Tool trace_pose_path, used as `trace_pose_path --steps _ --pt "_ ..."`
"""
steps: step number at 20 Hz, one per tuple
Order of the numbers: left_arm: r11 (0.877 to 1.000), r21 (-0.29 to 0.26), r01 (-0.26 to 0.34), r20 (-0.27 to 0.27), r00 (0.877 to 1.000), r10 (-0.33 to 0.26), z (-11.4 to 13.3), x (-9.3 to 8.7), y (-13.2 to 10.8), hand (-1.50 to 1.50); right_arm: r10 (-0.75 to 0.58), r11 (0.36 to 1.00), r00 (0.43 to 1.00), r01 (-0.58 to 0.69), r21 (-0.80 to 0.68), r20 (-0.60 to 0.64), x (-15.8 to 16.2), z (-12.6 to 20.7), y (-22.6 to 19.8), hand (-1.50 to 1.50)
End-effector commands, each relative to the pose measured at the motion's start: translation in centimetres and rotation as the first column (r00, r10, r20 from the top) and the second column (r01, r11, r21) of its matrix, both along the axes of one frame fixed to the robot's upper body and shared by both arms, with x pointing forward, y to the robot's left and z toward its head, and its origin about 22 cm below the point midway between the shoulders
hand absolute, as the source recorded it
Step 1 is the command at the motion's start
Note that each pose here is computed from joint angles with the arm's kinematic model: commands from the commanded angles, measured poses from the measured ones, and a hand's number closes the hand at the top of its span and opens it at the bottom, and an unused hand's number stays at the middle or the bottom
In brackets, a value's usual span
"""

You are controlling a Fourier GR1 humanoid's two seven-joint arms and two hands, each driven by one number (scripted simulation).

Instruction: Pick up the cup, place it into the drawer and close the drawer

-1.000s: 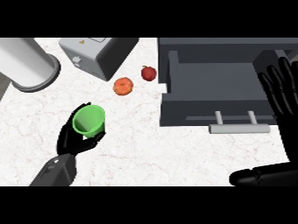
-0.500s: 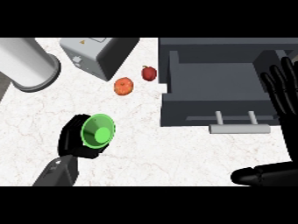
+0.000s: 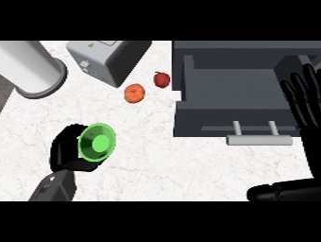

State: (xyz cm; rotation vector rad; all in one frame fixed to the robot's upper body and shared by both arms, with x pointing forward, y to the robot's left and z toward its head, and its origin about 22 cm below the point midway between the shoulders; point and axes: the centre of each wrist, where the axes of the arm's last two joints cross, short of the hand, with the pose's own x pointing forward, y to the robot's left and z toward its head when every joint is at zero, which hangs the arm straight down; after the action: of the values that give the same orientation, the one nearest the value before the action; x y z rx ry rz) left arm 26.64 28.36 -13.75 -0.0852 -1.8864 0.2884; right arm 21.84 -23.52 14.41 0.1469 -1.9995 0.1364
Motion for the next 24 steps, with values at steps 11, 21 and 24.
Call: trace_pose_path --steps 11,21,24 --pt "0.968 0.034 0.250 0.219 0.943 -0.251 11.9 5.5 -4.1 1.50 0.007 1.000 1.000 -0.007 0.013 -0.022 0.7 0.1 -0.4 -1.50" --pt "0.957 0.004 0.290 0.227 0.932 -0.283 21.0 6.6 -10.1 1.50 -0.010 1.000 1.000 0.010 -0.001 -0.021 0.6 -0.1 -1.6 -1.50" --pt "0.960 0.036 0.278 0.248 0.928 -0.278 25.0 7.8 -11.0 1.50 -0.007 1.000 1.000 0.007 0.003 -0.012 0.2 -0.2 -1.4 -1.50"
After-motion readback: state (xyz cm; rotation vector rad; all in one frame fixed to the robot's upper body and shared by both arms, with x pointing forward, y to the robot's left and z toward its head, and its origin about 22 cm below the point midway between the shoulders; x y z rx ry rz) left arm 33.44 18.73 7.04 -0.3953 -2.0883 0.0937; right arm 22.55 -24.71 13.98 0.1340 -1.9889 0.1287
